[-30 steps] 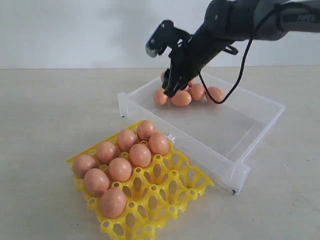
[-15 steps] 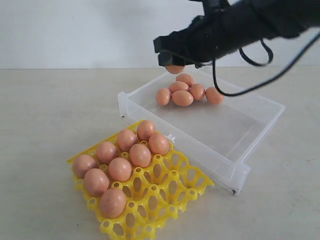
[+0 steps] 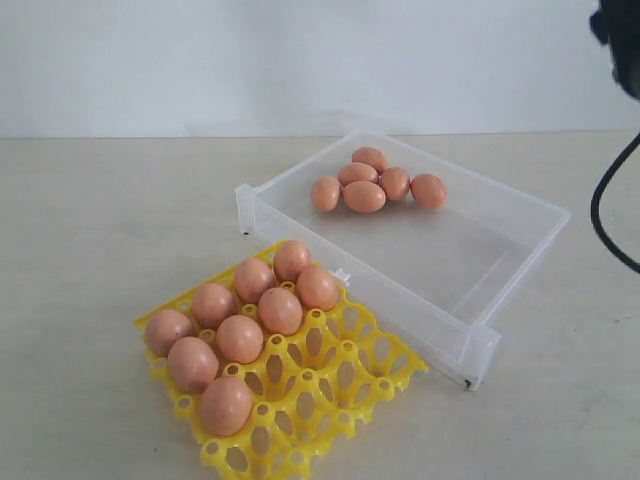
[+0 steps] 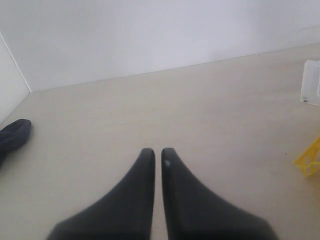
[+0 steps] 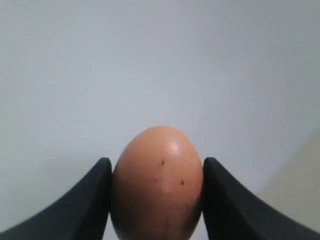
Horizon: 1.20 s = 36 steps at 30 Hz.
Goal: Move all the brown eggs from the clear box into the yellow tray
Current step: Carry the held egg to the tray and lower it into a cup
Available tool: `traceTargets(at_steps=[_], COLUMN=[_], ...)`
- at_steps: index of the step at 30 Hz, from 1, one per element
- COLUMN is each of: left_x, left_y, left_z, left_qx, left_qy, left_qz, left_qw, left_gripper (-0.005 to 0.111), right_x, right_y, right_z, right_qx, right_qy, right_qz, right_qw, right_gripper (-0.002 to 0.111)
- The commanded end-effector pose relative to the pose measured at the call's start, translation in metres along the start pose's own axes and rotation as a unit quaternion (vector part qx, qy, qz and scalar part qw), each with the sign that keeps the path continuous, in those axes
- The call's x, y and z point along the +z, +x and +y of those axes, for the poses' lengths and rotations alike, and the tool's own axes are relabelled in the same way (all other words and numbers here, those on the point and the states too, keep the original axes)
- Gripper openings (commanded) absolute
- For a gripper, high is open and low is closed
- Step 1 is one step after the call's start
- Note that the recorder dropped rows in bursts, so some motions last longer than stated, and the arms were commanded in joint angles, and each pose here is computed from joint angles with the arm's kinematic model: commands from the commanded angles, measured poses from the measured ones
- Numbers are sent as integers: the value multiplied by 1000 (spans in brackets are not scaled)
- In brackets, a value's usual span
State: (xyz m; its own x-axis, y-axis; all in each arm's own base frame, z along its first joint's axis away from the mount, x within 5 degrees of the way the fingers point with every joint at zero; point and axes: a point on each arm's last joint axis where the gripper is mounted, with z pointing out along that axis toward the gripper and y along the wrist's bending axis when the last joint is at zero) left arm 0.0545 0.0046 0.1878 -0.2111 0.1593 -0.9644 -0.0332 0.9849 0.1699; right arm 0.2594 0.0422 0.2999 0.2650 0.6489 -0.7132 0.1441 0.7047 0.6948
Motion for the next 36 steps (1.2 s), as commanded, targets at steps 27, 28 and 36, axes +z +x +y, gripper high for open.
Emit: traceTargets(at_steps=[27,28,36], left_x=[0,0,0], left_y=[1,1,1], left_z=[0,0,0], left_qx=[-2,-2,-2], left_qy=[-1,-1,-1], left_qz=[0,0,0], left_qw=[1000,1000,1000], left_gripper=[4,4,4], right_x=[-73,-73,-58], right_y=[183,187,201], right_z=[31,30,13], right_qx=[-140,-162,-263], right_qy=[-545,-528,-384], right_qz=[544,544,553], right_qw=[622,632,691], right_gripper=[0,0,0])
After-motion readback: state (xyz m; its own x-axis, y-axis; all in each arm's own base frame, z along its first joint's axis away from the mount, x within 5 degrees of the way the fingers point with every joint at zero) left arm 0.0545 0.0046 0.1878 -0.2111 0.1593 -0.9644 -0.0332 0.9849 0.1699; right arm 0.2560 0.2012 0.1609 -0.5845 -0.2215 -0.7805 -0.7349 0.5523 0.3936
